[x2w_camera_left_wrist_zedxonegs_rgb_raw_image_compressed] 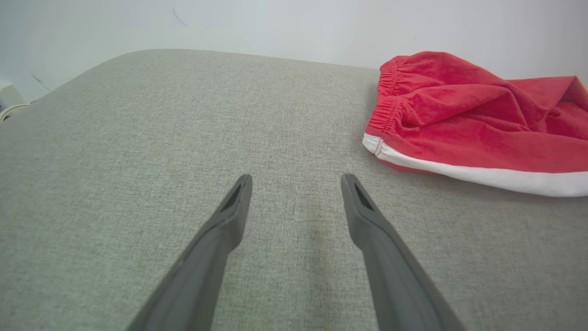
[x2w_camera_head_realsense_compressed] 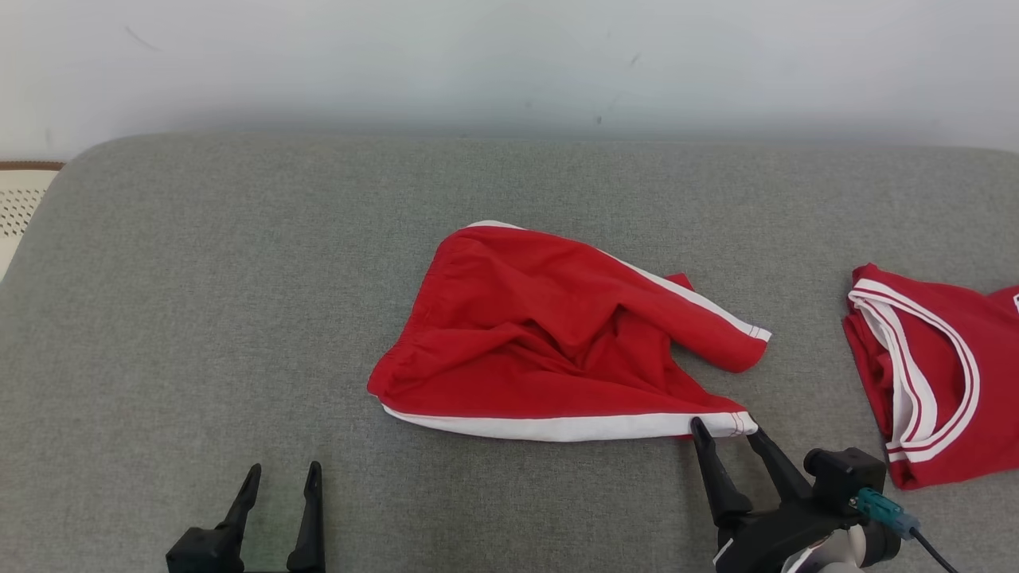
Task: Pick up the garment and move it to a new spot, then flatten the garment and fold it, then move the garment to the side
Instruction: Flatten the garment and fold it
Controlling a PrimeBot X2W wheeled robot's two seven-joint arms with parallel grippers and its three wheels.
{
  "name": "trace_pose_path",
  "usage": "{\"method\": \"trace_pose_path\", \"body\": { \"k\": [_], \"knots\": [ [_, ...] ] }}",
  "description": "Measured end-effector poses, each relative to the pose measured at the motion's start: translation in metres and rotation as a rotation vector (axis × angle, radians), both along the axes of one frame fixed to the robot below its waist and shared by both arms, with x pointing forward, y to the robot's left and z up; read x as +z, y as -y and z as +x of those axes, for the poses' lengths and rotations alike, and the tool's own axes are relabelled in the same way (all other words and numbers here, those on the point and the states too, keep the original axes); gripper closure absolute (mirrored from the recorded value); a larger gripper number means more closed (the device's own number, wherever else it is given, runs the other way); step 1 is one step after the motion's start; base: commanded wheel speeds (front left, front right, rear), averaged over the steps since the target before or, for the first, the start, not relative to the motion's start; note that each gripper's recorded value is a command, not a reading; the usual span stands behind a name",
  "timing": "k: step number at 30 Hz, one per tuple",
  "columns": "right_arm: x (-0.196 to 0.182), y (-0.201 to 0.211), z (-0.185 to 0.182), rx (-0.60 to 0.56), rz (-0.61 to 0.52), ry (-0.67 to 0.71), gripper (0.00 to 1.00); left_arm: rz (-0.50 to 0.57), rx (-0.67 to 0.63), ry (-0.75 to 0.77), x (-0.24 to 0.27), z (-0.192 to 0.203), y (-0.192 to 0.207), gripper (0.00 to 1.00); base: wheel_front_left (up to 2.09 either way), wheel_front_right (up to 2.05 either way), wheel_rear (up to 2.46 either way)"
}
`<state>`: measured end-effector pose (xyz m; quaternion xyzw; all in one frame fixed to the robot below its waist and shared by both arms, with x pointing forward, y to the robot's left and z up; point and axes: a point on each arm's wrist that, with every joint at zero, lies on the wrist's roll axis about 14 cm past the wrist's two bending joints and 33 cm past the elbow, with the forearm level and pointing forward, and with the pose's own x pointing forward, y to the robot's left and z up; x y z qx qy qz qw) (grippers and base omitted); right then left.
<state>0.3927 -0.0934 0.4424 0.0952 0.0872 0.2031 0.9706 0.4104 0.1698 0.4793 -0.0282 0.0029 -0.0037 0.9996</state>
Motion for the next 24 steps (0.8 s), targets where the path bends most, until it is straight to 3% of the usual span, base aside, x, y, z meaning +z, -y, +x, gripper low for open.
{"method": "trace_pose_path", "body": {
  "k": [2, 6, 15, 17, 19, 21, 24],
  "knots": [
    [0.0006, 0.0008, -0.0002, 0.001, 0.001, 0.001, 0.07, -0.002, 0.0, 0.001, 0.0003, 0.0003, 0.0004, 0.0, 0.0, 0.0, 0.0],
    [0.0004, -0.0018, -0.0018, 0.01, 0.016, -0.006, 0.24, -0.004, -0.003, 0.002, 0.0004, 0.0012, 0.0021, 0.0, 0.0, 0.0, 0.0],
    [0.0036, -0.0019, 0.0003, 0.002, 0.067, -0.015, 0.29, -0.004, -0.001, 0.007, 0.0017, 0.0026, 0.0014, 0.0, 0.0, 0.0, 0.0],
    [0.0043, -0.0006, 0.0016, -0.005, 0.076, -0.016, 0.35, -0.004, 0.001, 0.01, 0.0026, 0.0033, 0.0008, 0.0, 0.0, 0.0, 0.0],
    [0.0045, 0.0003, 0.0023, -0.007, 0.078, -0.016, 0.3, -0.002, 0.002, 0.013, 0.0035, 0.0043, 0.0004, 0.0, 0.0, 0.0, 0.0],
    [0.0042, 0.0011, 0.0025, -0.012, 0.085, -0.019, 0.11, -0.002, 0.001, 0.02, 0.0057, 0.0064, 0.0006, 0.0, 0.0, 0.0, 0.0],
    [0.0033, 0.0034, 0.0022, -0.019, 0.091, -0.024, 0.03, -0.003, -0.005, 0.021, 0.0057, 0.0077, 0.0027, 0.0, 0.0, 0.0, 0.0]
  ]
}}
